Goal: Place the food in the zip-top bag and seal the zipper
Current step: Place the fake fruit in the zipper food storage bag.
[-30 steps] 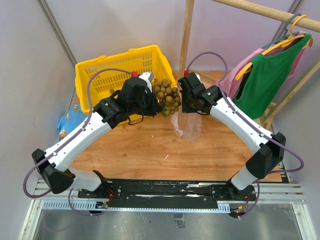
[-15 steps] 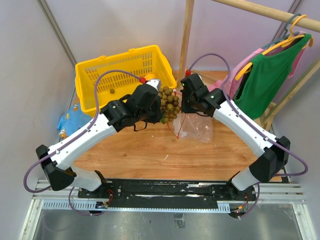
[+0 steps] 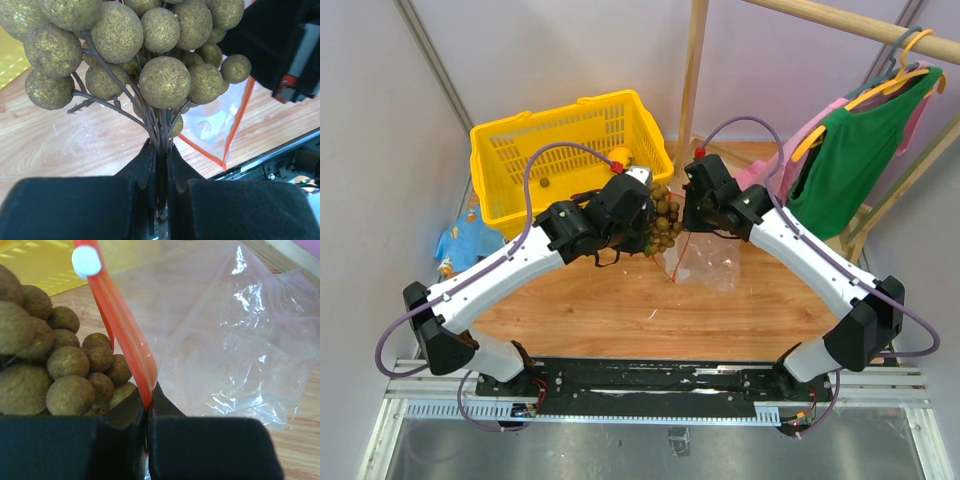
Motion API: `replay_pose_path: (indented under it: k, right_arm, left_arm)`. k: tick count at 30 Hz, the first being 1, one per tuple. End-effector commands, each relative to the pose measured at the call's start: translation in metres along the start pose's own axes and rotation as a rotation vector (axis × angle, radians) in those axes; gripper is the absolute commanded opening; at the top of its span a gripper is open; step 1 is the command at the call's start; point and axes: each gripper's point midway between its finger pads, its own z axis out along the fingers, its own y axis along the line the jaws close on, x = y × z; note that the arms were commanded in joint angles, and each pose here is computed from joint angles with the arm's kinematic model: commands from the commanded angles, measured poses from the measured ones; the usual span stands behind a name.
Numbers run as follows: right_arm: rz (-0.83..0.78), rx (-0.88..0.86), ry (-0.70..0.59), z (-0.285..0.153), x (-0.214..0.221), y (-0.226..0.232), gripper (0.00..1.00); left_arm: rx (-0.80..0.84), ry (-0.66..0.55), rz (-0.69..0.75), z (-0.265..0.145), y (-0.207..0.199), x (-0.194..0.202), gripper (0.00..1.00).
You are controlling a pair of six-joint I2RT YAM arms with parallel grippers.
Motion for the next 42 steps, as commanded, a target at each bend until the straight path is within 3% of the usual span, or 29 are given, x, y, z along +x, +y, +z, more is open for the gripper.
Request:
replay_pose_path:
  k: [1,24,42]
  right_arm:
    - [0.056,-0.070,-0.047,-0.009,-0.011,0.007,0.01]
    - [0.134,-0.092,-0.011,0.008,0.002,0.006,0.01]
    - [0.180,-0.155,-0.034,0.009,-0.004,0.002,0.01]
  left_arm:
    - [-0.076,-0.007,0.005,-0.003,0.010,-0.003,0.00]
    - [0.098,-0.029,0.085,-0.013,-0.029,0.001,0.00]
    - [0.111,0.165,0.151,-0.002,-0.028,0.050,0.00]
